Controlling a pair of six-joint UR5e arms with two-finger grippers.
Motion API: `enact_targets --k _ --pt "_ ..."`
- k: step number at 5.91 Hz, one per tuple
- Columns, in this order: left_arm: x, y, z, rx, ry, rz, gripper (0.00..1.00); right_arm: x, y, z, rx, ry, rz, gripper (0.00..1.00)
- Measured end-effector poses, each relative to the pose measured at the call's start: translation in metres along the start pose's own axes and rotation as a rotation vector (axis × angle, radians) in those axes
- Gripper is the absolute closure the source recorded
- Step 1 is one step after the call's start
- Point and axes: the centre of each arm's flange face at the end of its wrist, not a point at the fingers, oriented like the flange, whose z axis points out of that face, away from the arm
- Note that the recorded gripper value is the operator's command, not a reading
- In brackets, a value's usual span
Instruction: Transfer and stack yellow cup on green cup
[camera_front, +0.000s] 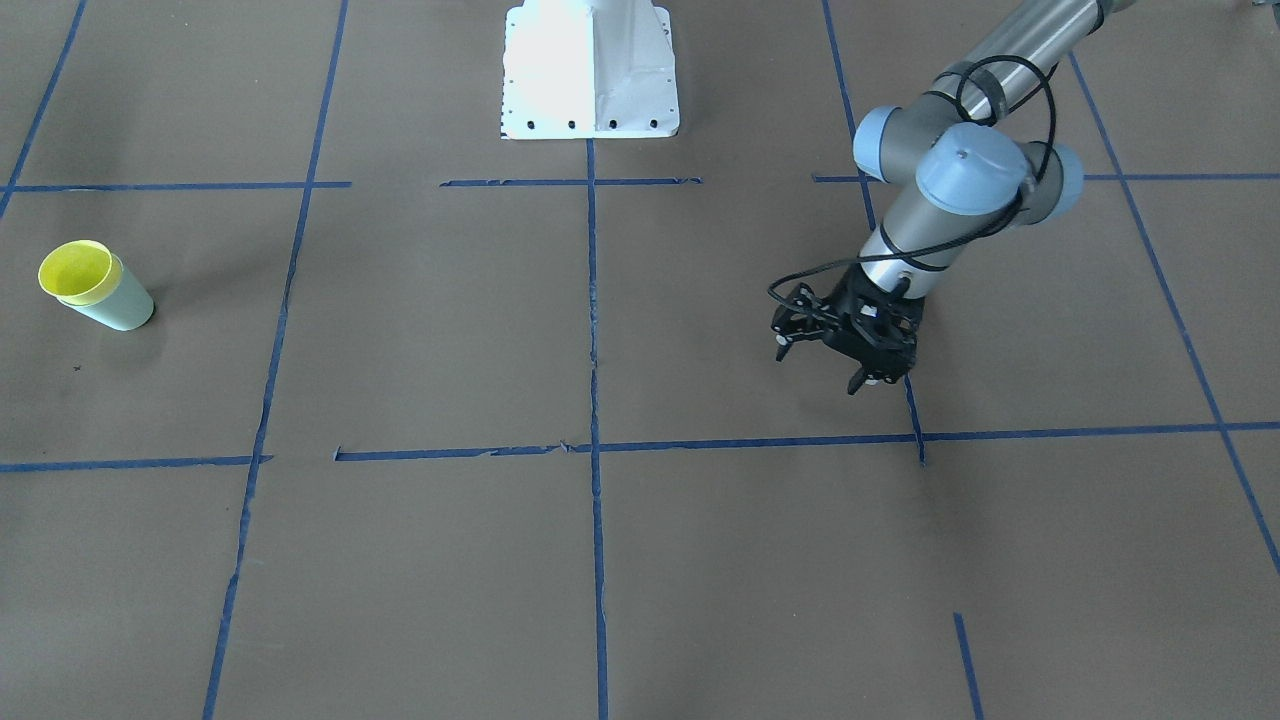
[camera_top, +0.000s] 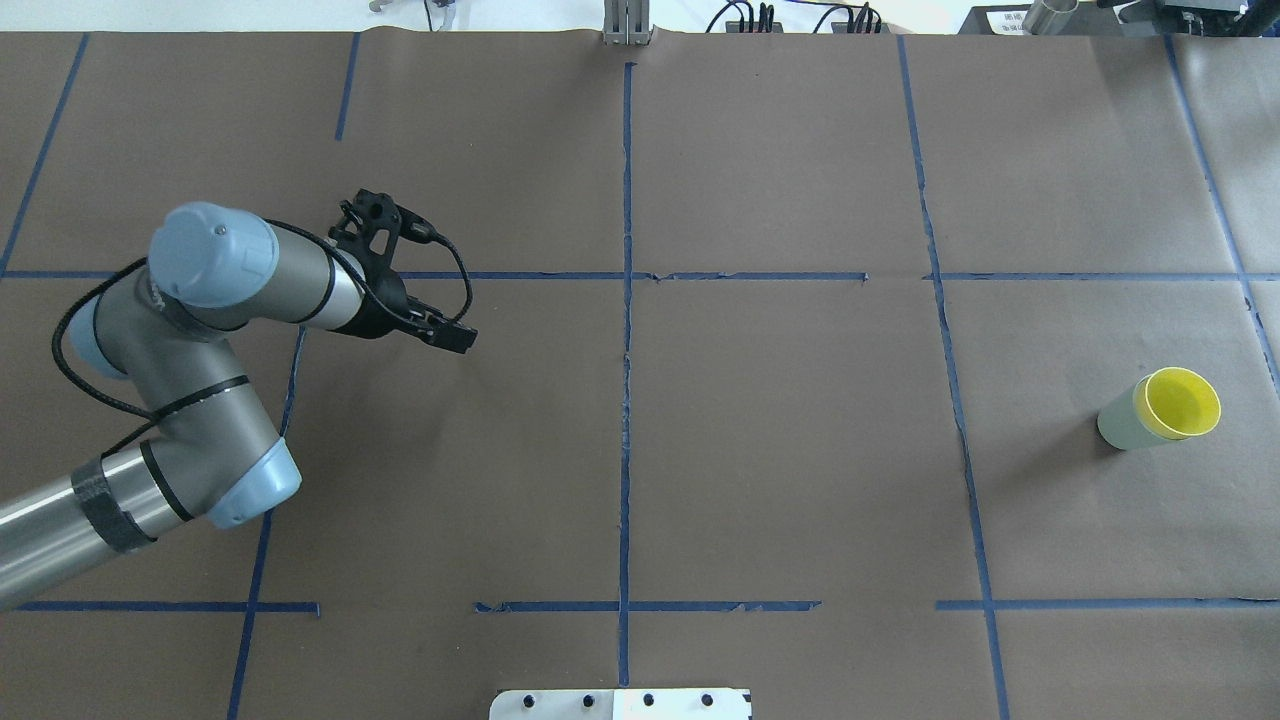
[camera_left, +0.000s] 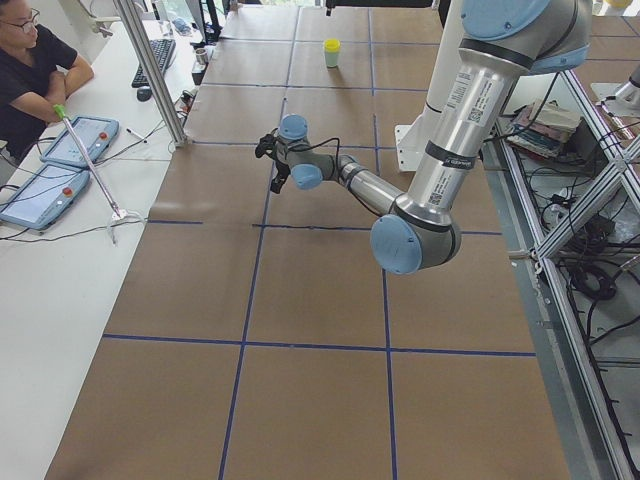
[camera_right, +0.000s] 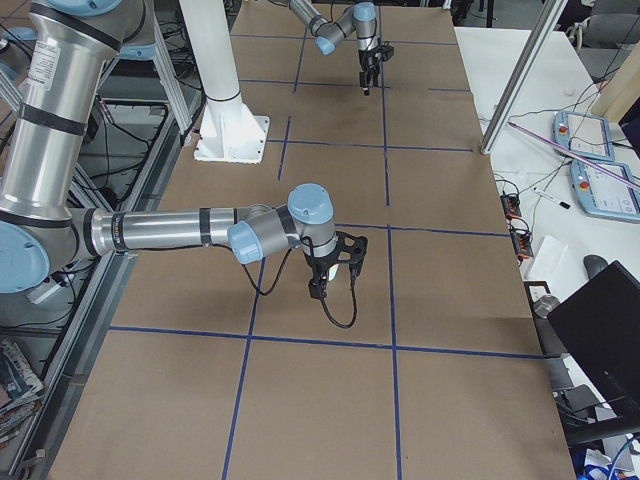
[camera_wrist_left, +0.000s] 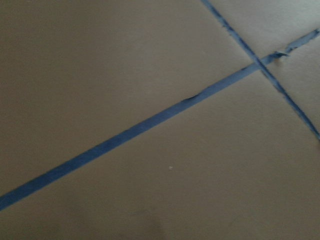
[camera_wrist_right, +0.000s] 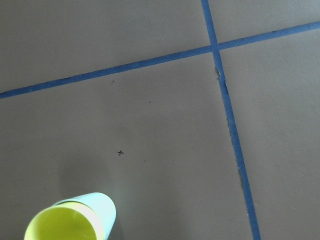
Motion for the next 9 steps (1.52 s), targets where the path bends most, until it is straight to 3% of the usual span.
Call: enact_targets --k 1,3,5,6,7,8,9 --pt "-0.054 -0.017 -0.024 -0.053 -0.056 -0.056 0.06 0.011 -0.011 -0.003 -0.029 0.008 -0.044 0.0" --pt "-0.174 -0.029 -0.088 -0.165 -0.153 0.003 0.05 0.031 -0.031 -0.013 -0.08 0.013 -0.114 0.0" --pt "-0.281 -0.019 -0.162 -0.266 -0.215 0.043 0.0 0.035 -0.052 -0.011 -0.089 0.01 -0.17 0.0" --pt "-0.329 0.002 -0.189 -0.313 -0.208 0.013 0.0 0.034 -0.064 -0.013 -0.081 0.01 -0.186 0.0" --pt "-0.371 0.043 -0.202 -0.328 -0.138 -0.076 0.0 0.036 -0.067 -0.014 -0.078 0.009 -0.185 0.0" --pt "-0.402 0.084 -0.215 -0.312 -0.062 -0.171 0.0 0.042 -0.067 -0.01 -0.087 0.009 -0.175 0.0" --pt "-0.42 0.121 -0.224 -0.297 -0.038 -0.225 0.0 0.05 -0.067 -0.003 -0.099 0.011 -0.163 0.0"
